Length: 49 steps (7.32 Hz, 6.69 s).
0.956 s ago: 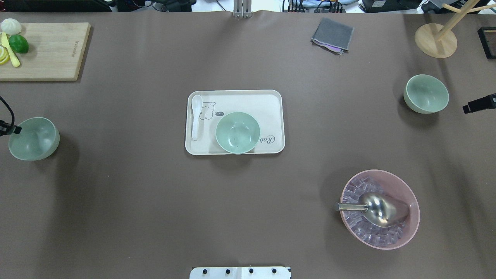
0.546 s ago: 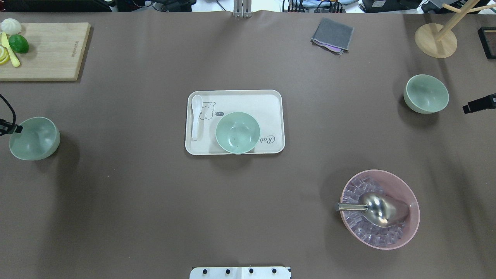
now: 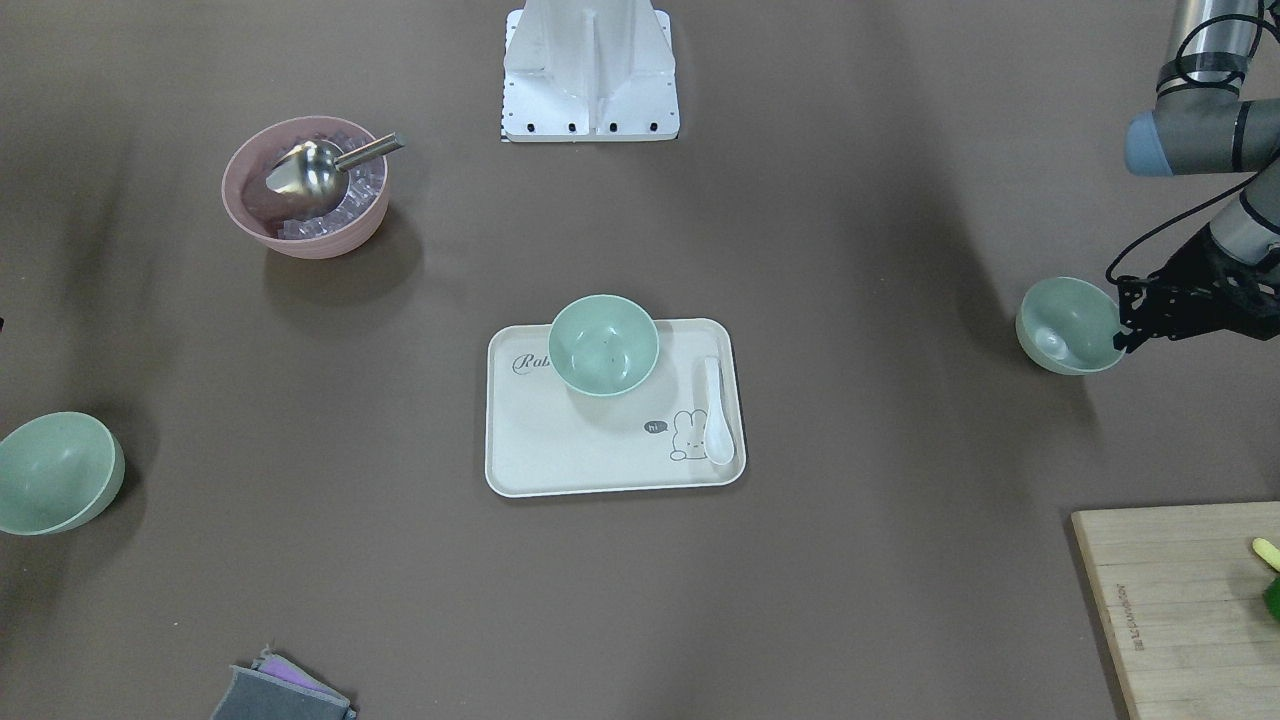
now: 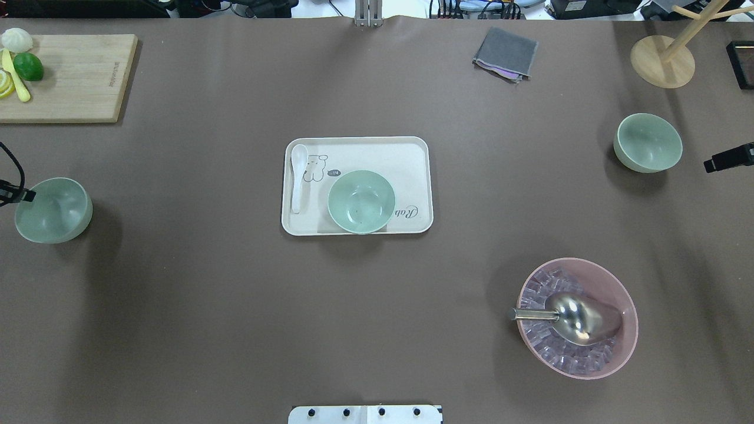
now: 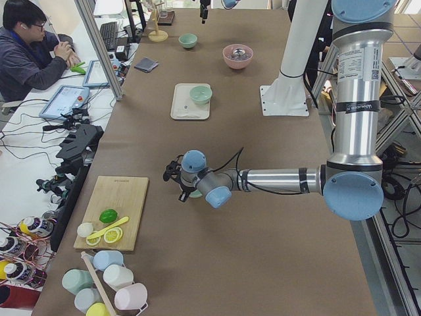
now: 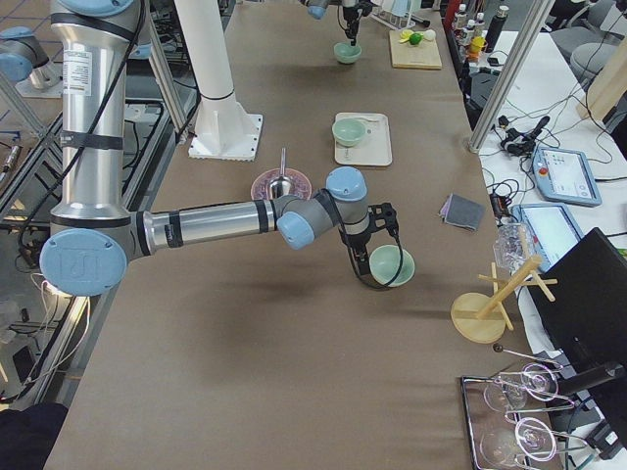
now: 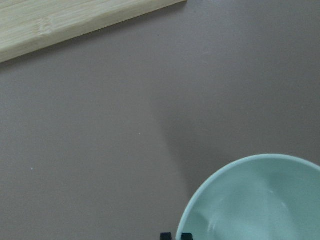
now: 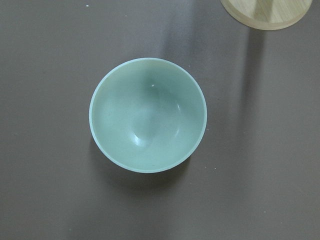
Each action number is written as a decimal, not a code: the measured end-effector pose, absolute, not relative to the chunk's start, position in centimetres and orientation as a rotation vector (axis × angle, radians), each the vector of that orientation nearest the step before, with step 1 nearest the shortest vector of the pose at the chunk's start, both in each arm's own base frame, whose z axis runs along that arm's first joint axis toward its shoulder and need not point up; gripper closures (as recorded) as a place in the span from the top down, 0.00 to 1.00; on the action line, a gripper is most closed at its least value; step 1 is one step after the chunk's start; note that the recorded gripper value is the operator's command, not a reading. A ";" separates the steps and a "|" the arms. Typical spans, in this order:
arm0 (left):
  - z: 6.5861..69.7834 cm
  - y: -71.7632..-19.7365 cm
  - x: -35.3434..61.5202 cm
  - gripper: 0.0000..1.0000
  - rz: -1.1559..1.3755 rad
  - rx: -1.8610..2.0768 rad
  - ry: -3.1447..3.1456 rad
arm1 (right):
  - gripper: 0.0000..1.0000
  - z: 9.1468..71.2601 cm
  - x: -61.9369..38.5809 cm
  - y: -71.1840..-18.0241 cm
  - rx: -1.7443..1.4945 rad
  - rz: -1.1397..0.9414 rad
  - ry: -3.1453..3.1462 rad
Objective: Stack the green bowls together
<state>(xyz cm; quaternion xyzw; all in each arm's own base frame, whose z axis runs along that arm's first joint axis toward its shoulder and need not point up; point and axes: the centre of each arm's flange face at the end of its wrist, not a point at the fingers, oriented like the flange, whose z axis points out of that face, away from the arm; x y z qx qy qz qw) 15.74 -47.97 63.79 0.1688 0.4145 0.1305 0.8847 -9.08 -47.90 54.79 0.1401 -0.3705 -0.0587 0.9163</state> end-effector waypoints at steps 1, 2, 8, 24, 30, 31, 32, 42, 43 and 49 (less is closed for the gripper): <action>63.1 -48.3 16.0 0.00 0.279 0.352 0.882 | 1.00 54.9 -9.0 -47.8 0.287 -0.121 -0.762; 61.7 -48.9 16.6 0.00 0.292 0.353 0.918 | 1.00 54.9 -9.0 -47.8 0.289 -0.123 -0.761; 42.9 -51.4 26.8 0.00 0.062 0.271 1.167 | 1.00 55.2 -9.0 -47.7 0.282 -0.117 -0.756; 19.9 -46.3 54.6 0.00 -0.182 0.095 0.935 | 1.00 55.6 -8.8 -47.3 0.274 -0.114 -0.757; 20.3 -46.4 54.6 0.00 -0.186 0.100 0.928 | 1.00 55.6 -8.8 -47.1 0.272 -0.114 -0.757; 20.2 -46.4 54.6 0.00 -0.186 0.101 0.928 | 1.00 55.6 -8.8 -47.2 0.272 -0.114 -0.758; 20.2 -46.4 54.6 0.00 -0.188 0.103 0.928 | 1.00 55.6 -8.8 -47.2 0.273 -0.114 -0.758; 20.4 -46.5 54.9 0.59 -0.182 0.144 0.971 | 1.00 55.6 -8.8 -47.2 0.273 -0.114 -0.758; 20.2 -46.5 54.8 0.80 -0.176 0.155 0.991 | 1.00 55.6 -8.8 -47.2 0.273 -0.114 -0.758; 22.3 -46.7 48.8 0.97 -0.102 0.235 1.074 | 1.00 56.3 -8.8 -47.3 0.266 -0.118 -0.748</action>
